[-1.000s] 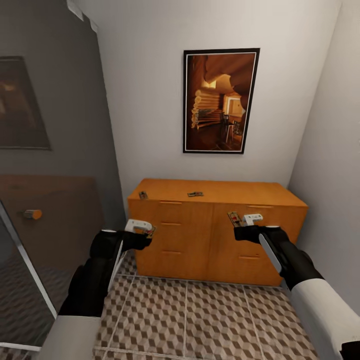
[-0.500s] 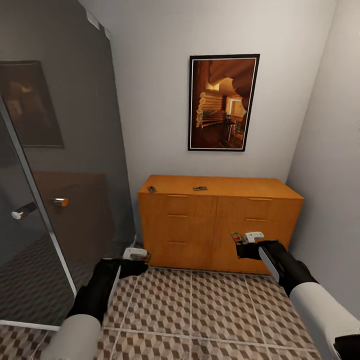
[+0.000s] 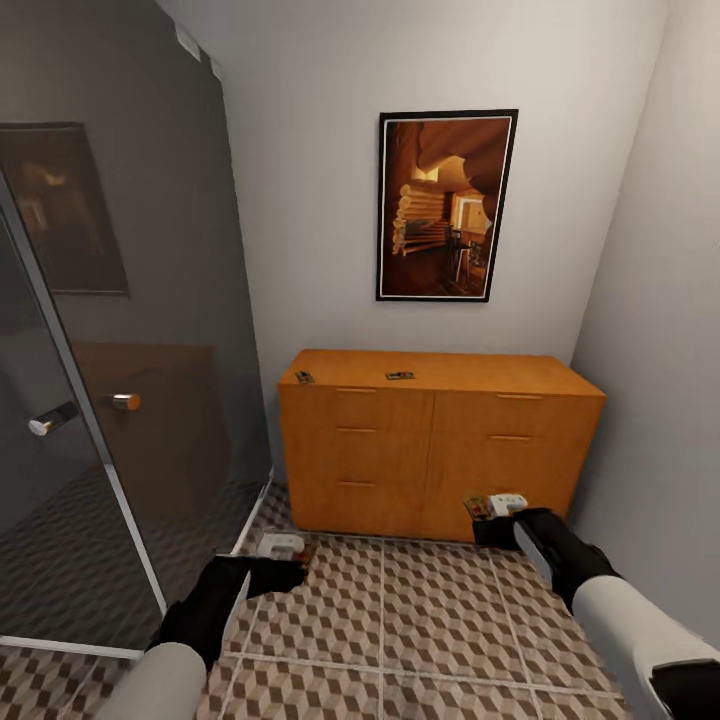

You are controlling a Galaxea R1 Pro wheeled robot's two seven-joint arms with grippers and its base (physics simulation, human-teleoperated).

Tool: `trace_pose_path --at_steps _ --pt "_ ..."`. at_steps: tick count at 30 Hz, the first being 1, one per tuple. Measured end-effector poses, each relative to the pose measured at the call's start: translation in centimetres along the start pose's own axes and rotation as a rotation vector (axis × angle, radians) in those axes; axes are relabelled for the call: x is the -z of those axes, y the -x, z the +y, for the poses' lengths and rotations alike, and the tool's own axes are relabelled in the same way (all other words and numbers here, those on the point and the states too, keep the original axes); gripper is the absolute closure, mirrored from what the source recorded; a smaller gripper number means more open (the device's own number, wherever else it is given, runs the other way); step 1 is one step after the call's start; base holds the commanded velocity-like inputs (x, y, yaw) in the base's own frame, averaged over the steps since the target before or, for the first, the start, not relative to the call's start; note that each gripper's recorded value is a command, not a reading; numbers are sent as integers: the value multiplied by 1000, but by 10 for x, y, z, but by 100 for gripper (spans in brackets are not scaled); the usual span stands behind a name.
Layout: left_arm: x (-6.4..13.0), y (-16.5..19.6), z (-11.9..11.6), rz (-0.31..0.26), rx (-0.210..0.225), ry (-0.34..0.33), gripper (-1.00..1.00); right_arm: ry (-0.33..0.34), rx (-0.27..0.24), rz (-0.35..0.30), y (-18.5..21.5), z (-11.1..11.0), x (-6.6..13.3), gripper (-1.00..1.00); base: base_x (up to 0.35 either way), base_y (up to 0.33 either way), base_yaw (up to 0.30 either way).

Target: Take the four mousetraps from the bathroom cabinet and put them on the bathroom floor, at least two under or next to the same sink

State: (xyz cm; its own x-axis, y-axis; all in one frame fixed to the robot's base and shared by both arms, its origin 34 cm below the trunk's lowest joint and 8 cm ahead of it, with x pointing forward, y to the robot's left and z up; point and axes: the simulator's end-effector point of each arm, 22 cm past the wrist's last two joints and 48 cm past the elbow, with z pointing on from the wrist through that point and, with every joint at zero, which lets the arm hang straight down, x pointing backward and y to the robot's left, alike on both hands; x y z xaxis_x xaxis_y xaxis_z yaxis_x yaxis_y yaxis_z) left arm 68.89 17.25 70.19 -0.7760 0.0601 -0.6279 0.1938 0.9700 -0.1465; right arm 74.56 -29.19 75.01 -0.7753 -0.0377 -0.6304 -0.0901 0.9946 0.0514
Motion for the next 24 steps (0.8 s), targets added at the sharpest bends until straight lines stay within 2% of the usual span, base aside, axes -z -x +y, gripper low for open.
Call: trace_pose_path --at_steps 4,5,8,14,17,20,24 --pt "-12 -27 8 2 70 17 100 -11 52 52 -34 14 -17 100 0 0 0" --pt "-16 -37 9 5 84 24 100 -17 68 96 -58 18 -24 100 0 0 0" --pt "-23 -56 6 15 90 19 100 -29 83 163 -96 22 -32 100 0 0 0" --pt "-30 -91 5 51 92 8 100 -43 89 202 -150 18 -40 100 -36 0 0" --pt "-30 -94 6 57 93 13 100 -43 89 198 -160 17 -41 100 -220 0 0" --pt "-31 -103 10 74 97 44 100 -42 89 199 -176 16 -42 100 -306 0 0" --pt "-33 -118 10 103 101 63 100 -38 87 240 -213 17 -40 100 -327 0 0"
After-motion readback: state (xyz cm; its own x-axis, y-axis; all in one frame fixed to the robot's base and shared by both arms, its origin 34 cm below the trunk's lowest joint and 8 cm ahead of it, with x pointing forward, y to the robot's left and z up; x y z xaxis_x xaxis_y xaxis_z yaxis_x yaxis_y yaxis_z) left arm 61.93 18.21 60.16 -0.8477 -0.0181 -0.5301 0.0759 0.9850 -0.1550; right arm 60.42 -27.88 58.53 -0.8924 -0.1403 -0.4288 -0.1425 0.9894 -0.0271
